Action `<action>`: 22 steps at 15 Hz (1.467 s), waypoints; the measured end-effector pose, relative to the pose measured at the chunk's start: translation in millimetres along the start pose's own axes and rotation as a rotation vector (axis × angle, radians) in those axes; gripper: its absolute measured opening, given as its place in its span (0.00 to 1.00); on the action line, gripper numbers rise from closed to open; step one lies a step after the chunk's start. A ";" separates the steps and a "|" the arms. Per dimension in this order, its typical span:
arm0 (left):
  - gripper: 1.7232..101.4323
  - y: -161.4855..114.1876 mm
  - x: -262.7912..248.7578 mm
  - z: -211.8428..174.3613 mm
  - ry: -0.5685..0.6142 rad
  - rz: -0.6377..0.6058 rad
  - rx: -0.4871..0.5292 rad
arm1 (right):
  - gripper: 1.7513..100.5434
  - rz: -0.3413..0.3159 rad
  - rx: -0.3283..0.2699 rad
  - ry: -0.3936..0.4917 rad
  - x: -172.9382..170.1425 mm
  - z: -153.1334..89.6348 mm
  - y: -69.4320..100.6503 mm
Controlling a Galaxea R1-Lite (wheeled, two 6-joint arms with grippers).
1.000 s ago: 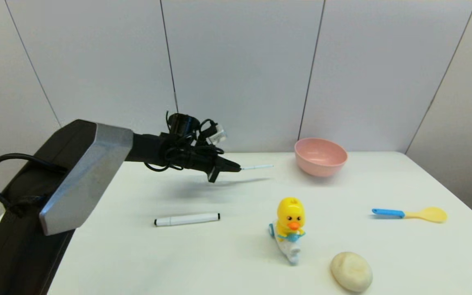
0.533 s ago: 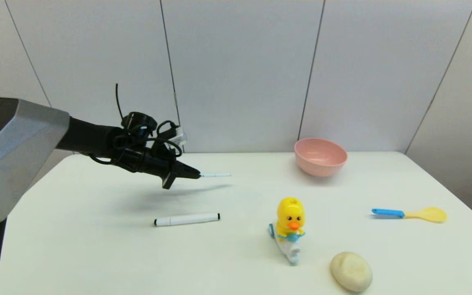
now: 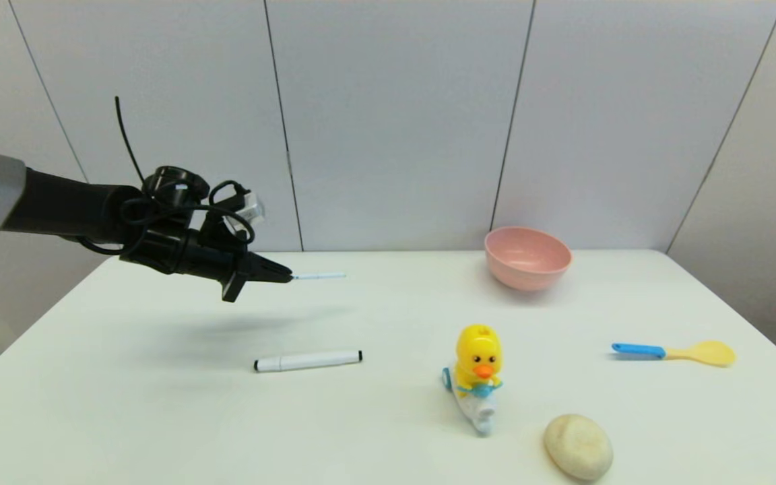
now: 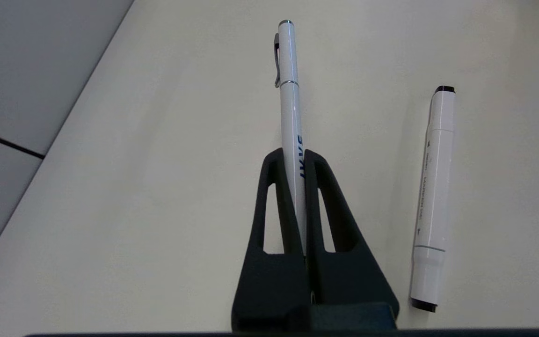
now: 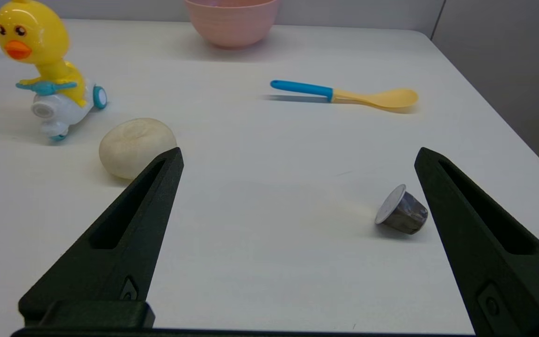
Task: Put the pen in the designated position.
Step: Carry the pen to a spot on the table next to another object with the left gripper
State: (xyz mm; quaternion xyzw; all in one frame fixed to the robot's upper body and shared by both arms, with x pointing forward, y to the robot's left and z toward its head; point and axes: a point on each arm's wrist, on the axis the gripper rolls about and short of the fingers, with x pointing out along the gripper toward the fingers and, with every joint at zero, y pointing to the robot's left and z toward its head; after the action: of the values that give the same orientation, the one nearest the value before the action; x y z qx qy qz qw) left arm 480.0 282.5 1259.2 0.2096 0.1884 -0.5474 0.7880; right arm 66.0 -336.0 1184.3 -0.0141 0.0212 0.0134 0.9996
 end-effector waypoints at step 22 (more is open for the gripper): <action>0.03 -58.4 -75.7 -9.7 0.215 0.447 -0.627 | 0.97 0.000 0.000 0.000 0.0 0.0 0.0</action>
State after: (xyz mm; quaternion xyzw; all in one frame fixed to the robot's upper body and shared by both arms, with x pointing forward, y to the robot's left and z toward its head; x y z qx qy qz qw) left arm 399.5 328.8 1283.7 0.0510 0.3777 -0.2532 0.8892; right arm 66.0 -336.0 1184.3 -0.0141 0.0211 0.0136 0.9996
